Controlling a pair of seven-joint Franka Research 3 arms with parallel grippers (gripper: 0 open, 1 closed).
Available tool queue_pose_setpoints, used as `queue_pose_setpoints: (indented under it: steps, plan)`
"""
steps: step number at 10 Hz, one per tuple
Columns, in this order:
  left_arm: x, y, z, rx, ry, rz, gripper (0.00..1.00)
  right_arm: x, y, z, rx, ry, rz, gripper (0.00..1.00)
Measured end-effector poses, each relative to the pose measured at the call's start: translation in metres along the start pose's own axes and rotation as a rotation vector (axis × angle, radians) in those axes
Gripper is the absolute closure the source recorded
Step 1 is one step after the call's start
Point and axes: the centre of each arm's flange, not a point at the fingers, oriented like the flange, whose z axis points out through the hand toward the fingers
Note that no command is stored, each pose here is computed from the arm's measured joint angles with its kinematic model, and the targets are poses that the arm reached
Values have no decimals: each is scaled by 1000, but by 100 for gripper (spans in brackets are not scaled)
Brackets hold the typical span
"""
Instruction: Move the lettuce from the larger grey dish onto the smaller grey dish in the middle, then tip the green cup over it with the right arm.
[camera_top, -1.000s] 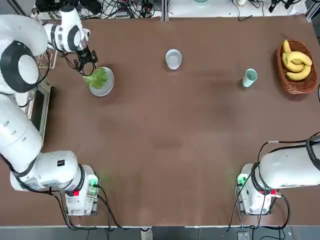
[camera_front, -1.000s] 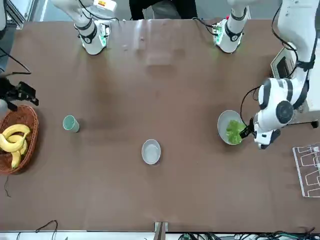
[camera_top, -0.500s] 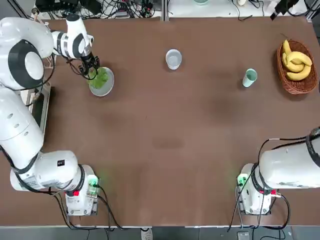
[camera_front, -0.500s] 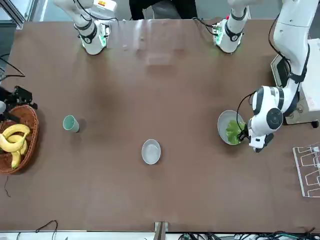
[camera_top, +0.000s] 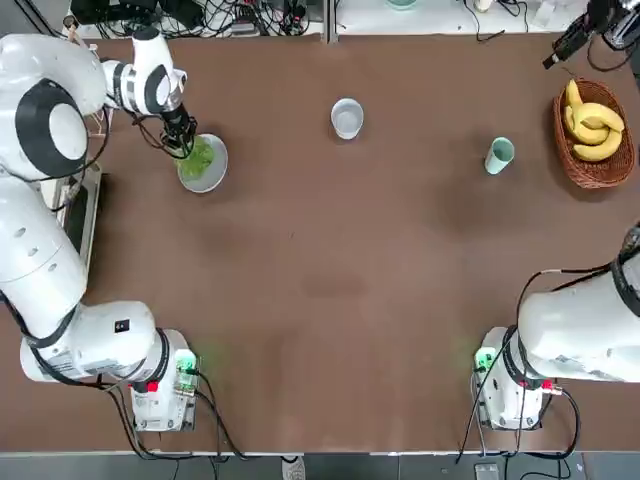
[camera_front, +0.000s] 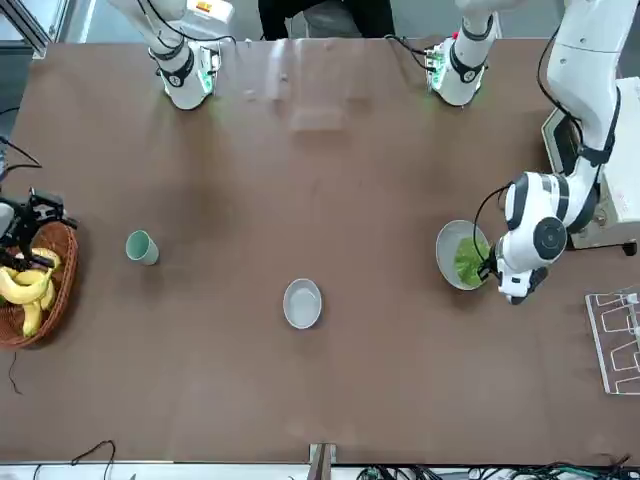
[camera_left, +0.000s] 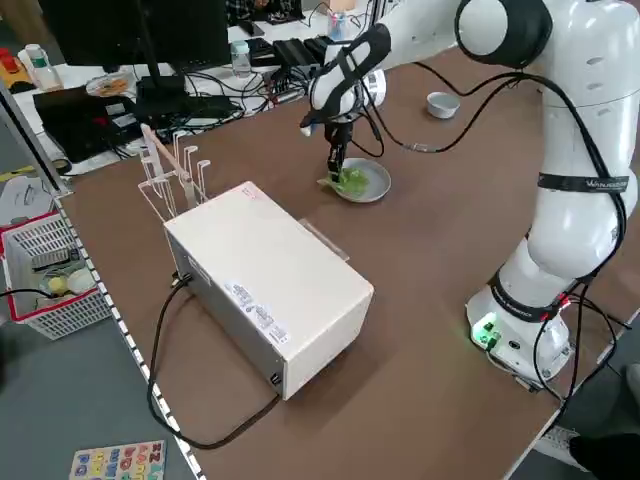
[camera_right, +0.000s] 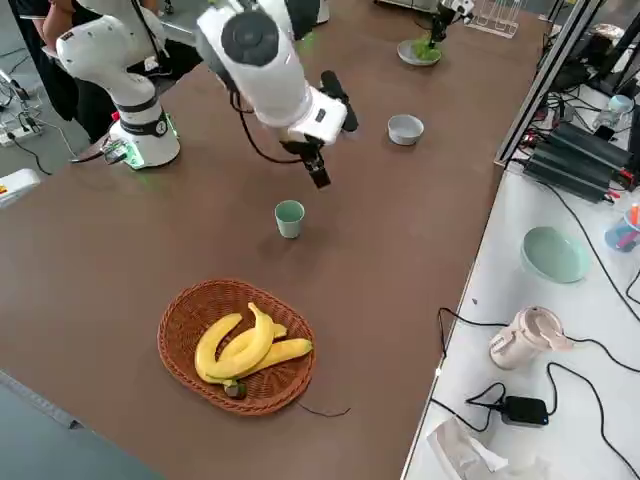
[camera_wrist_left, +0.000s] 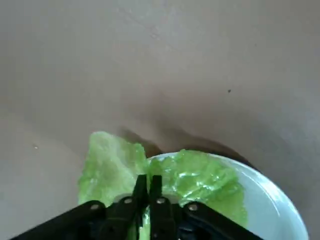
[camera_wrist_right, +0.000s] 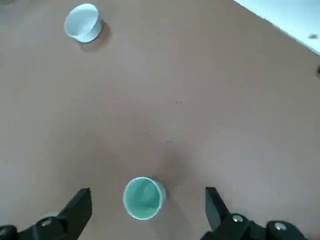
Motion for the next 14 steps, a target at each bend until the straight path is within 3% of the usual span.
queue_pose_setpoints:
  steps: [3, 6, 7, 11, 12, 14]
  plan:
    - [-8, 15, -62, 6, -11, -25, 93, -64, 24, 46, 76, 119, -214, 0]
    - [-55, 89, -192, -119, -31, -141, 93, -102, 32, 83, 134, 260, -363, 0]
    - [-82, 119, -215, -150, -32, -169, 93, -116, 36, 87, 132, 310, -399, 0]
    - [-176, 235, -196, -168, -93, -212, 93, -172, 50, 120, 126, 390, -463, 0]
    - [-197, 265, -189, -197, -104, -192, 93, -182, 54, 134, 121, 399, -476, 0]
    - [-228, 322, -185, -336, -105, -177, 94, -201, 60, 165, 115, 415, -497, 0]
